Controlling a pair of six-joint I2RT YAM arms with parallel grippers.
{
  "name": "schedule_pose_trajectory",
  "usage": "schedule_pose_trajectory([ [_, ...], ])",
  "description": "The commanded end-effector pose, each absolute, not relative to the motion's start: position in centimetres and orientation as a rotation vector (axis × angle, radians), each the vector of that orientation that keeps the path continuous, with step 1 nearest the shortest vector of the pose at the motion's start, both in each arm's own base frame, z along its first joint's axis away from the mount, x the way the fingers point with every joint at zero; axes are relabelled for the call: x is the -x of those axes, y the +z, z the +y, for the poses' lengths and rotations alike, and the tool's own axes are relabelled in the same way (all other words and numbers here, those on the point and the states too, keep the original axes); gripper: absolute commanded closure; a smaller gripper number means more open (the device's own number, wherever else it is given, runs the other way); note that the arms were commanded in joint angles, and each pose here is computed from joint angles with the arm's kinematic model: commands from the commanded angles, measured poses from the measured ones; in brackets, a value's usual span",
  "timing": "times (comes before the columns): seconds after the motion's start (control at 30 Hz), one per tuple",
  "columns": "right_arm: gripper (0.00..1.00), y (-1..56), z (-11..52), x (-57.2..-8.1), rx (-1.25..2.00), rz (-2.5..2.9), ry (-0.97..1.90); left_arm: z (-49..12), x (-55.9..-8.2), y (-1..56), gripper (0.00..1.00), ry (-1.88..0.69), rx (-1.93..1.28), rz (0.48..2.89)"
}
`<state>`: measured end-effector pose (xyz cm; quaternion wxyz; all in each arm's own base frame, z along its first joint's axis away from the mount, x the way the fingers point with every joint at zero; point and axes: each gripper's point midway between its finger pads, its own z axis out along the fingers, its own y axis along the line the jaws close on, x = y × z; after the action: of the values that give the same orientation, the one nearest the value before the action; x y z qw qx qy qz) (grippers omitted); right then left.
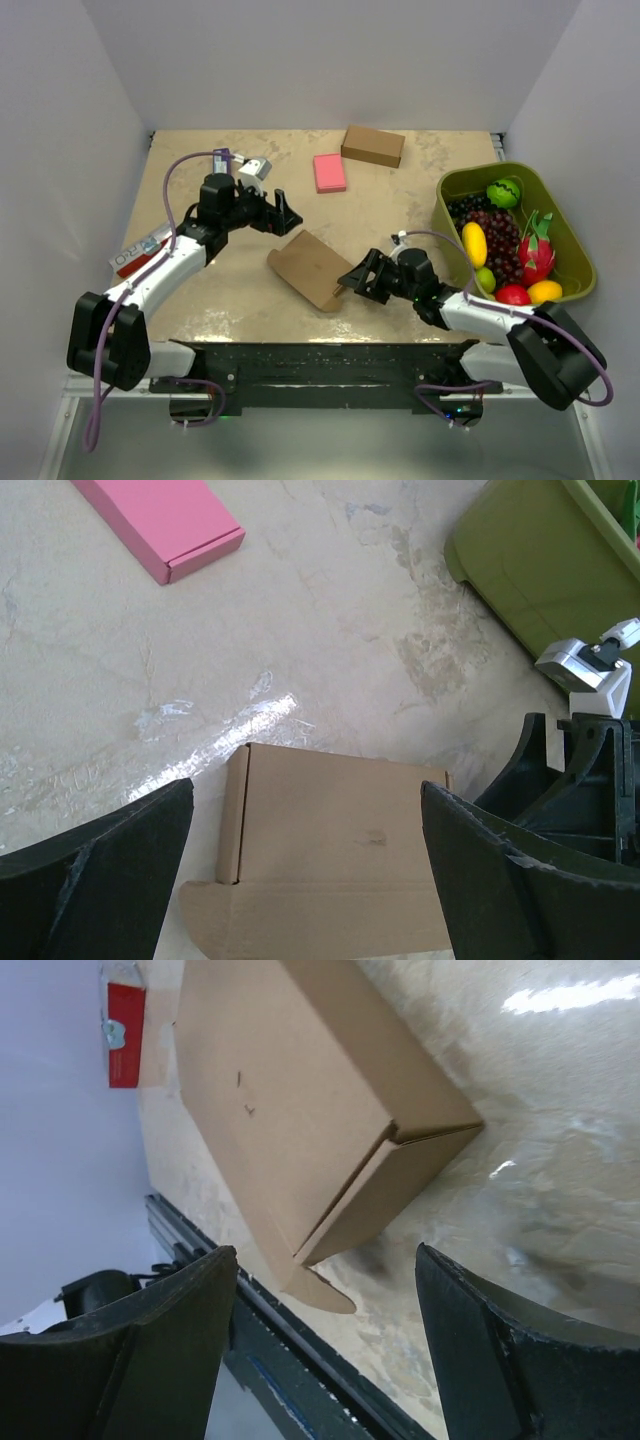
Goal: Fold the paper box
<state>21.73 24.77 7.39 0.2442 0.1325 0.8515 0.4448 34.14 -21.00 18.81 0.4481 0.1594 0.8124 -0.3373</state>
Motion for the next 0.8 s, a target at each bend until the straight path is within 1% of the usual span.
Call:
schedule_pose_trajectory([
  [0.0, 0.25, 8.5, 25.4, -22.8, -0.435, 2.226, 1.266, -21.1, -34.2, 19.1, 0.0, -0.842, -0.42, 1.986],
  [0.17, 0.25, 6.7, 24.5, -23.0, -0.486, 2.256, 1.178, -21.1, -34.2, 19.1, 0.0, -0.841, -0.424, 1.986],
  [0.33, 0.27, 4.9, 24.7, -23.5, -0.509, 2.265, 1.167, -21.2, -34.0, 19.3, 0.0, -0.849, -0.439, 1.974],
  [0.4, 0.28, 5.1, 25.2, -23.8, -0.505, 2.244, 1.2, -21.1, -34.0, 19.3, 0.0, -0.843, -0.441, 1.971],
  [0.43, 0.28, 4.1, 25.3, -23.8, -0.52, 2.269, 1.189, -21.1, -34.0, 19.2, 0.0, -0.843, -0.442, 1.974],
  [0.53, 0.33, 3.4, 25.4, -23.6, -0.542, 2.272, 1.21, -21.1, -34.0, 19.2, 0.0, -0.845, -0.444, 1.973],
  [0.57, 0.35, 2.7, 25.3, -23.5, -0.555, 2.289, 1.203, -21.1, -34.0, 19.2, 0.0, -0.842, -0.446, 1.972],
  [0.6, 0.44, 2.7, 25.2, -23.4, -0.558, 2.282, 1.207, -21.1, -34.0, 19.1, 0.0, -0.841, -0.445, 1.974],
  [0.67, 0.53, 1.9, 24.8, -23.0, -0.583, 2.3, 1.193, -21.0, -34.1, 19.0, 0.0, -0.834, -0.445, 1.977],
  [0.7, 0.65, 1.9, 24.8, -23.0, -0.584, 2.295, 1.196, -21.0, -34.1, 19.0, 0.0, -0.83, -0.441, 1.979],
  [0.77, 0.74, 1.7, 24.6, -22.8, -0.591, 2.3, 1.192, -21.0, -34.2, 18.7, 0.0, -0.829, -0.439, 1.99],
])
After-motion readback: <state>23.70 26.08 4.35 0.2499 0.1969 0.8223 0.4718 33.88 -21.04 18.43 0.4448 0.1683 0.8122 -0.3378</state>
